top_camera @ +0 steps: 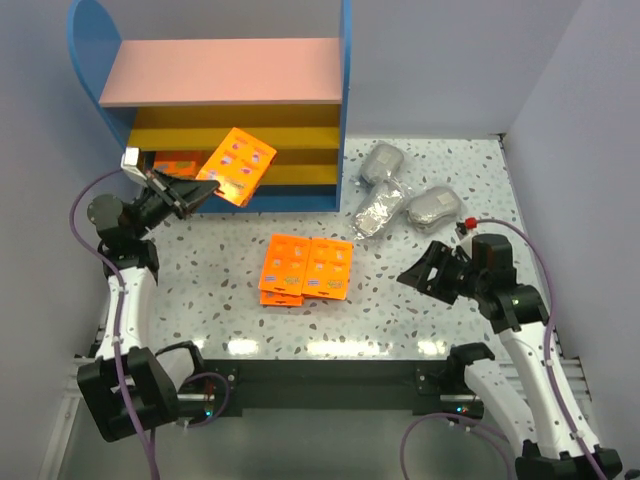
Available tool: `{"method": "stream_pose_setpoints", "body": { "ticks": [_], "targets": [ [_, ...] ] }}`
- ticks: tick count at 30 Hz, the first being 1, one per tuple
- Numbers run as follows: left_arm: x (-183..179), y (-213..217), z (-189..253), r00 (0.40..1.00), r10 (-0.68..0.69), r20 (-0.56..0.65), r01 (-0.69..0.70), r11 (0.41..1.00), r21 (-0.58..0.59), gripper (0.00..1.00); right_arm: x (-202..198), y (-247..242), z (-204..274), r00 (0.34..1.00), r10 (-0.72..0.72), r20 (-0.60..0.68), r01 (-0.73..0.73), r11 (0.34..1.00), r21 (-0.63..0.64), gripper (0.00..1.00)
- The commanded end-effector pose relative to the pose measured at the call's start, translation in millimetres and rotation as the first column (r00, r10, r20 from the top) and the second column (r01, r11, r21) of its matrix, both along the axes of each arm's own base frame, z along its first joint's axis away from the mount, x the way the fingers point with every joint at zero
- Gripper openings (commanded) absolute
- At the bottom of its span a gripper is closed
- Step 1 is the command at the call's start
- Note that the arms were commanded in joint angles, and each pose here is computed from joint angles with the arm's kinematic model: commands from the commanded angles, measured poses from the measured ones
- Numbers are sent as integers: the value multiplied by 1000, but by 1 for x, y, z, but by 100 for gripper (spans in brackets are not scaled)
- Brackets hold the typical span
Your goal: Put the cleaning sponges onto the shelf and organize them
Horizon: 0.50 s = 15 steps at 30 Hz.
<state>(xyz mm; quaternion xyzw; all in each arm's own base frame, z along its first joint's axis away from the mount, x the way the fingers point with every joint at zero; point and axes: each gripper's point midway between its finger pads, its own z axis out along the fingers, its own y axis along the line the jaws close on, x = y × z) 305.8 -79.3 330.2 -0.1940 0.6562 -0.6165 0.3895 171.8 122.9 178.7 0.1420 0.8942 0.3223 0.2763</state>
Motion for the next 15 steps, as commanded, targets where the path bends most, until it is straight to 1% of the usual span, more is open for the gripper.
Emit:
{"method": "stream_pose_setpoints", "body": {
  "ticks": [1, 5, 6, 8, 9, 14, 15],
  "targets": [
    [-24, -13, 74, 959, -119, 257, 128, 991, -22, 0, 13, 1, 18, 997, 14, 77, -14, 1000, -8, 68],
    [-25, -16, 97, 932, -163, 324, 160, 987, 35, 0, 15, 1, 17, 997, 15, 72, -15, 1000, -10, 68],
    [-21, -14, 100, 938, -154, 312, 152, 988, 32, 0, 16, 1, 18, 997, 15, 73, -15, 1000, -9, 68],
    [-5, -7, 92, 949, -127, 287, 118, 992, 49, 0, 17, 2, 19, 997, 16, 75, -16, 1000, -6, 68],
    [6, -1, 86, 966, -111, 235, 108, 994, 28, 0, 17, 2, 19, 997, 17, 74, -17, 1000, -7, 68],
    [31, 18, 79, 983, -52, 175, 49, 999, 19, 0, 18, 1, 18, 997, 13, 75, -12, 1000, -11, 68],
    [32, 18, 85, 981, -56, 186, 52, 998, 28, 0, 18, 1, 18, 997, 14, 75, -13, 1000, -12, 68]
  ]
}}
